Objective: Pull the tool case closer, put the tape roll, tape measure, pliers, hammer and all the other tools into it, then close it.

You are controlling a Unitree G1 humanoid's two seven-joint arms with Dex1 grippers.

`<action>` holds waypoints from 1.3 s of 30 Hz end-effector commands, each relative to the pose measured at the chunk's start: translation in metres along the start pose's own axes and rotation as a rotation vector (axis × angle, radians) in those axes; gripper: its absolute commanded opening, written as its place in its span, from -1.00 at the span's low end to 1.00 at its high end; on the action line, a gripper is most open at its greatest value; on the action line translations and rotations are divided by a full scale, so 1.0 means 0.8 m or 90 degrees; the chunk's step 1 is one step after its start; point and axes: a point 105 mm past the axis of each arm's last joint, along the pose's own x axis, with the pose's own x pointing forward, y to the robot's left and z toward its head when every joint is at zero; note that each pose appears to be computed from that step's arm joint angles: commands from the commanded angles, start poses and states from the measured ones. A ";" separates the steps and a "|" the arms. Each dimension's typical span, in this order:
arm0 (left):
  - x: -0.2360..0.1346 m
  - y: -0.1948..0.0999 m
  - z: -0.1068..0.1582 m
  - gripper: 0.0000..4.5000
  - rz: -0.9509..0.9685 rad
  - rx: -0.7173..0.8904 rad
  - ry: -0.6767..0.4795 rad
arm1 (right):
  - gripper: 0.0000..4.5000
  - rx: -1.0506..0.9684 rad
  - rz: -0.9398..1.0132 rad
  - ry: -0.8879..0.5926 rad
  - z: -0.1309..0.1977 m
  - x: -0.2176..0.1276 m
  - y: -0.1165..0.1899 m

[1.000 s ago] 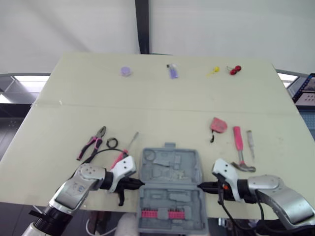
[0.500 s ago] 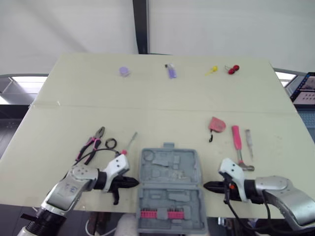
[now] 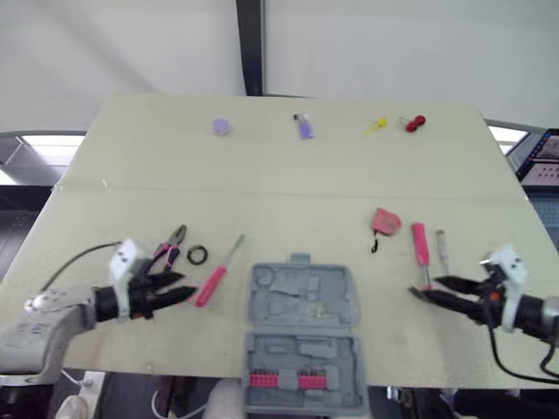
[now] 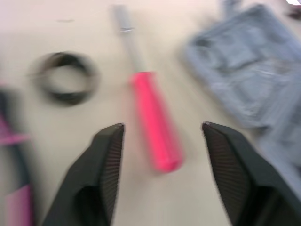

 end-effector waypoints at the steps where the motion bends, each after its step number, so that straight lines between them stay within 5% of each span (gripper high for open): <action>1: -0.045 0.056 0.001 0.99 0.159 0.000 -0.034 | 0.98 -0.017 -0.107 -0.050 0.013 -0.027 -0.045; 5: -0.097 0.109 -0.007 0.99 0.329 -0.017 -0.074 | 0.98 -0.026 -0.247 -0.084 0.006 -0.052 -0.099; 10: -0.128 0.143 -0.013 0.99 0.446 -0.016 -0.100 | 0.98 -0.038 -0.299 -0.092 0.000 -0.059 -0.122; 23: -0.109 0.150 -0.012 0.99 0.415 0.009 -0.097 | 0.98 -0.067 -0.258 -0.088 0.002 -0.047 -0.115; 26: -0.084 0.131 0.012 0.99 0.332 0.041 -0.113 | 0.98 -0.089 -0.150 -0.122 0.031 -0.012 -0.075; 31: -0.008 0.063 0.045 0.99 0.084 0.119 -0.111 | 0.98 -0.184 0.139 -0.167 0.104 0.072 0.077; 39: 0.060 -0.006 0.023 0.99 -0.135 0.254 -0.007 | 0.98 -0.279 0.365 -0.186 0.139 0.113 0.211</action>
